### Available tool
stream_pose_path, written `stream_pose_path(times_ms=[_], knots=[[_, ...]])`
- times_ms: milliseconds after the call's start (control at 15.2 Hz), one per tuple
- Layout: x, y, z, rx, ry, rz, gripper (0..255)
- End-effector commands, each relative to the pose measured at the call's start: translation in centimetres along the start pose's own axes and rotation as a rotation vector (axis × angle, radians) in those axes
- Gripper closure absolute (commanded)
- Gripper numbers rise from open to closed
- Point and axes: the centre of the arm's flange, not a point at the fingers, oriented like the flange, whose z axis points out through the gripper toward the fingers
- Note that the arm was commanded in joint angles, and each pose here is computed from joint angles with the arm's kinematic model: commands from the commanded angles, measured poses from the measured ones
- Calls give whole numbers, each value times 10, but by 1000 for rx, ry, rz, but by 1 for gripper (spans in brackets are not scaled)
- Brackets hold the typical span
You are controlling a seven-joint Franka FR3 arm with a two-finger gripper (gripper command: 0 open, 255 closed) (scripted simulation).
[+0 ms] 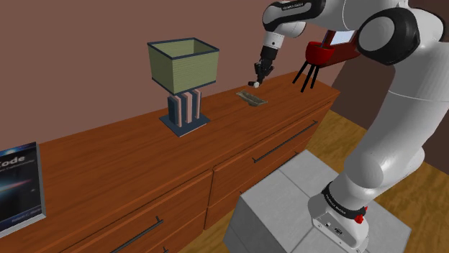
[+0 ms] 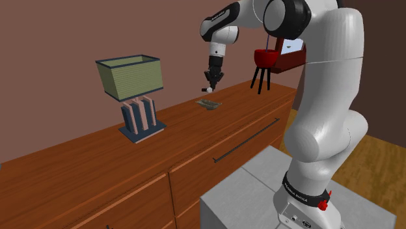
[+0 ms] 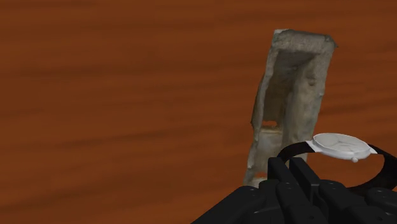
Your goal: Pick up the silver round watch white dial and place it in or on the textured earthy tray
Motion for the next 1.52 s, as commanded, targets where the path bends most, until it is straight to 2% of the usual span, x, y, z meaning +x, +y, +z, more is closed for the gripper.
stream_pose_path(times_ms=[0,462,990,1056,1386,1452], knots=[[2,1,10,0,0,0,255],[6,9,46,0,0,0,255],[6,9,46,0,0,0,255],[6,9,46,0,0,0,0],[6,9,46,0,0,0,0],[6,9,33,0,0,0,0]])
